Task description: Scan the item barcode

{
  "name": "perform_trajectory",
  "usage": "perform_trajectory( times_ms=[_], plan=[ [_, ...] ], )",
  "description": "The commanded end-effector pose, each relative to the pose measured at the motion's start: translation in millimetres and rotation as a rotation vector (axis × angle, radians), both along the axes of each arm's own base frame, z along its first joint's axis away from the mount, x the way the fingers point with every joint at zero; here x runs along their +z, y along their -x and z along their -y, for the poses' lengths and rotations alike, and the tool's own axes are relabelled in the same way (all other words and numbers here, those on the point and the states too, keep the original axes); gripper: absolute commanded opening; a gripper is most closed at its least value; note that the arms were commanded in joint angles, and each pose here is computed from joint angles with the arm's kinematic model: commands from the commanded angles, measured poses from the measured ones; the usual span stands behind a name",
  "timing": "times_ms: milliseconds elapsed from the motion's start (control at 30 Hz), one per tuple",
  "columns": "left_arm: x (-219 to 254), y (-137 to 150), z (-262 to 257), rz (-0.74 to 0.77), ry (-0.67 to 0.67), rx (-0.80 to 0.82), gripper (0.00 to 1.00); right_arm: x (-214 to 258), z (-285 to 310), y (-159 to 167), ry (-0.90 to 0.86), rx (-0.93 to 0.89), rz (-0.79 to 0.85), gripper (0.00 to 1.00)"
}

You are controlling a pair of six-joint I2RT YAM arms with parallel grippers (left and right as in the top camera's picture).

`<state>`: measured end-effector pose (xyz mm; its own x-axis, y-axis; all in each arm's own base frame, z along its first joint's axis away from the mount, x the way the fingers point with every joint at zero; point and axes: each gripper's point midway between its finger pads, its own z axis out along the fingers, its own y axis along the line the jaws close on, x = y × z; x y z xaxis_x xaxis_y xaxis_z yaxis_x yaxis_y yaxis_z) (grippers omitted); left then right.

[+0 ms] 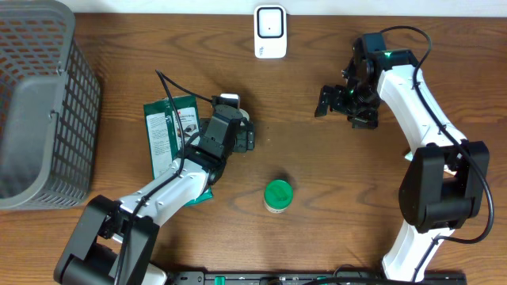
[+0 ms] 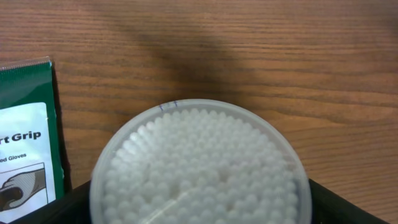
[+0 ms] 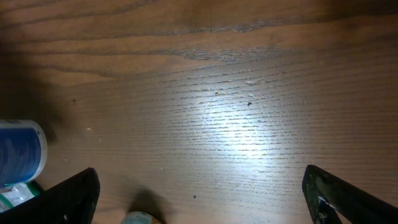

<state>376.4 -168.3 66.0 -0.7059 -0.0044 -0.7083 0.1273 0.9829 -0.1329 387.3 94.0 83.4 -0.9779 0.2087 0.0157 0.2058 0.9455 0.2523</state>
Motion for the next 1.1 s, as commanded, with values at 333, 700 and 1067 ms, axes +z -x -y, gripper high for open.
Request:
perform_trajectory(
  times_ms=[333,700,1067],
  plan=[
    [29.1,12.8,-1.2,0.016,0.015,-0.032,0.98,3.6,-0.2,1.7,0.008,0.016,0.013,0.99],
    [89.3,29.4,-9.4,0.099,0.077,-0.034,0.88,4.3,-1.8,3.5,0.003,0.069,0.018,0.99],
    [73.4,33.2,-61.6,-0.090,0.222,0.119,0.20,5.4,-32.3,1.0,-0.005,0.134,0.061,0.68]
  ],
)
